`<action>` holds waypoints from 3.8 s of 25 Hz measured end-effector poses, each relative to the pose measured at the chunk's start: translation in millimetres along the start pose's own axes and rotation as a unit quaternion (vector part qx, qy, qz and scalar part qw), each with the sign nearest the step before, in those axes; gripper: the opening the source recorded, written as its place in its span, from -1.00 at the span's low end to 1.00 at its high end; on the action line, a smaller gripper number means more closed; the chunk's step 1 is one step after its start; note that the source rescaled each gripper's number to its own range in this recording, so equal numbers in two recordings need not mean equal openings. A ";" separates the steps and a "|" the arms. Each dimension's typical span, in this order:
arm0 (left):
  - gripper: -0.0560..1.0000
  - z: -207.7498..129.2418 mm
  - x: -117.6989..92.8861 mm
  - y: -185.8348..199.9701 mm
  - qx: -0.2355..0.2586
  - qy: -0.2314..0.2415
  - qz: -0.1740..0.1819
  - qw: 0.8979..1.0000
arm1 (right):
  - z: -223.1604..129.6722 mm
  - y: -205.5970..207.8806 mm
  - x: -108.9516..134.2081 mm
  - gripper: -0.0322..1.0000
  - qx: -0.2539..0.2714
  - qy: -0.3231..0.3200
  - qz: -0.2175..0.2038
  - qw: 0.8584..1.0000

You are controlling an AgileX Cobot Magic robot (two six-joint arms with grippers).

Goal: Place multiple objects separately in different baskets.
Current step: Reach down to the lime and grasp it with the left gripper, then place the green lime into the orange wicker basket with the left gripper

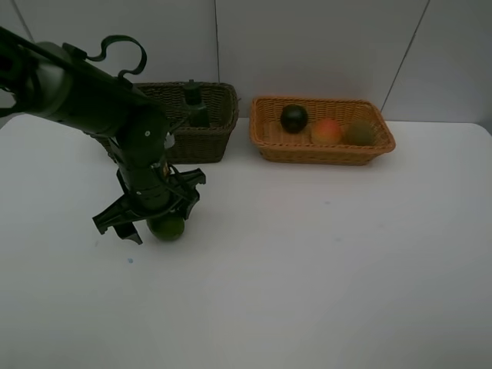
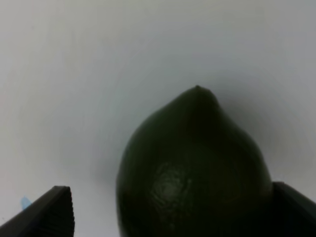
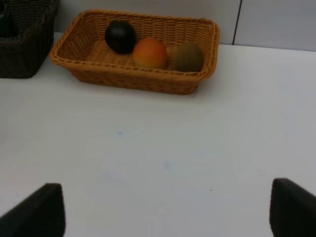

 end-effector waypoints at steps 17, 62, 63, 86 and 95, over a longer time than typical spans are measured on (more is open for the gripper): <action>0.39 0.3 -0.4 -0.3 -0.001 -0.001 -0.001 1.000 | 0.0 0.0 0.0 1.00 0.000 0.000 0.000 1.000; 0.17 19.3 -15.5 55.6 -0.053 -0.007 -0.112 0.992 | 0.0 0.0 0.0 1.00 0.000 0.000 0.000 1.000; 0.17 22.2 -19.7 59.7 -0.060 -0.019 -0.121 0.991 | 0.0 0.0 0.0 1.00 0.000 0.000 0.000 1.000; 0.17 81.5 -154.3 93.0 -0.204 -0.280 -0.275 0.897 | 0.0 0.0 0.0 1.00 0.000 0.000 0.000 1.000; 0.17 84.6 -191.8 69.7 -0.266 -0.350 -0.293 0.849 | 0.0 0.0 0.0 1.00 0.000 0.000 0.000 1.000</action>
Point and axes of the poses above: a point on each arm's last joint axis where the gripper is mounted, y pointing back along that axis away from the gripper, x along the wrist's bending axis when the last joint is at zero, z = x × y, the point moved 3 cm from there along -y, pointing out along that axis toward the gripper, and after that the axes turned 9 degrees about -y, right-handed, at the moved point
